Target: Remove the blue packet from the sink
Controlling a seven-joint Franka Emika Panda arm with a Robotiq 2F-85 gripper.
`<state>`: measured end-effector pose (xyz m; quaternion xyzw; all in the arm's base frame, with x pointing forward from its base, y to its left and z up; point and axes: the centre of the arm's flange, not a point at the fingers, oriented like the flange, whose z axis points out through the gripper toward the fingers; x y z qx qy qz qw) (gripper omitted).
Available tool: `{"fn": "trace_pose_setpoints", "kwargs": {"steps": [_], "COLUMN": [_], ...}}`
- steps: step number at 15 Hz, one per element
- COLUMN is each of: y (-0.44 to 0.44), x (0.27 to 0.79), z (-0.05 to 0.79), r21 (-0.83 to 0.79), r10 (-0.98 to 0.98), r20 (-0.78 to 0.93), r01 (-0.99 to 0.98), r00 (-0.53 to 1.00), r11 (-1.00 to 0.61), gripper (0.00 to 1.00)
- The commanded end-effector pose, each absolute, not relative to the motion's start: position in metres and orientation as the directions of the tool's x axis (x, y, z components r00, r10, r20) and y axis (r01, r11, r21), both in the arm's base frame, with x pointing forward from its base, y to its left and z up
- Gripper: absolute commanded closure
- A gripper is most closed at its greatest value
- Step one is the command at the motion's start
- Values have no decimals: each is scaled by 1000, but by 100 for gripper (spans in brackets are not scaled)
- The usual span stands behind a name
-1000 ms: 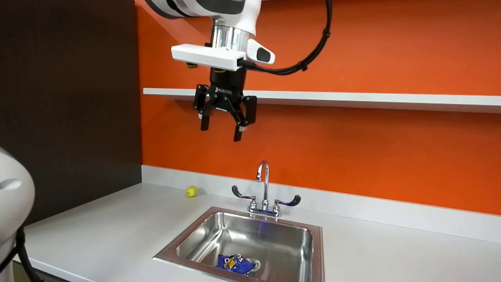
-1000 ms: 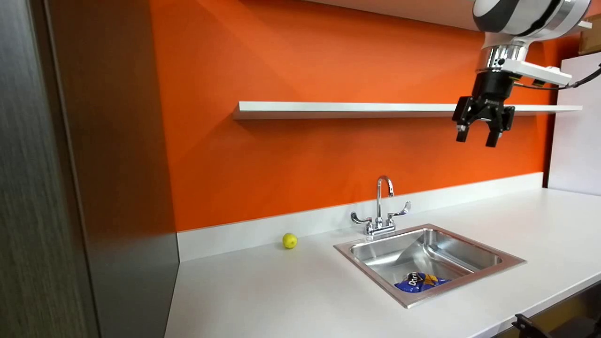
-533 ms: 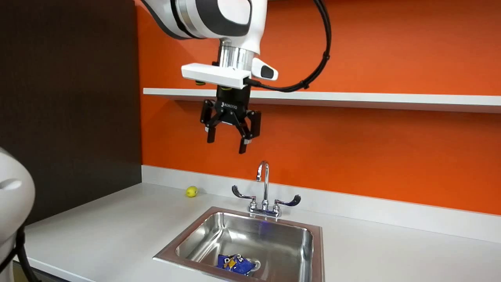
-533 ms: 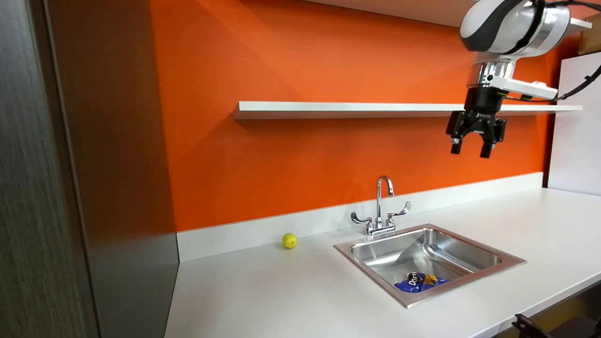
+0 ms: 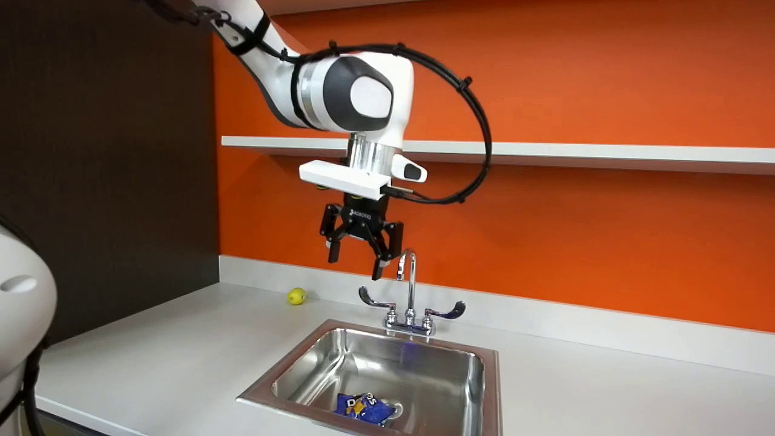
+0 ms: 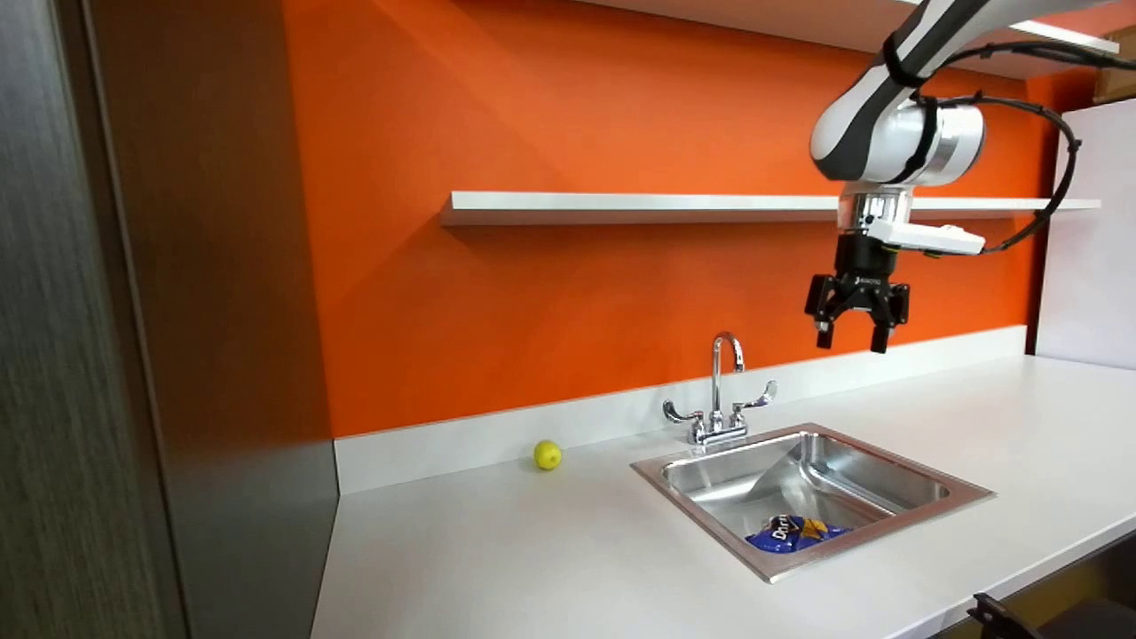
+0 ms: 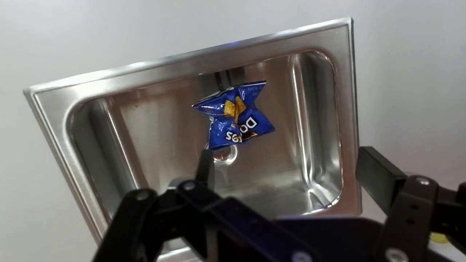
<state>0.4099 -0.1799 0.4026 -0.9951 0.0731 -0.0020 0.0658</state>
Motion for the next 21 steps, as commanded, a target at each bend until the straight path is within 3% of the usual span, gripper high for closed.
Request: {"fn": "trace_pose_setpoints", "kwargs": {"steps": [1,21], "y": [-186,-184], "x": [441,508], "z": [372,196], "r21": [-107,-13], "r10": [-134,-64], "r20": [-35,-153], "r01": [-137,-67], "r00": [990,986], "r11": [-985,-998], "gripper": [0,0]}}
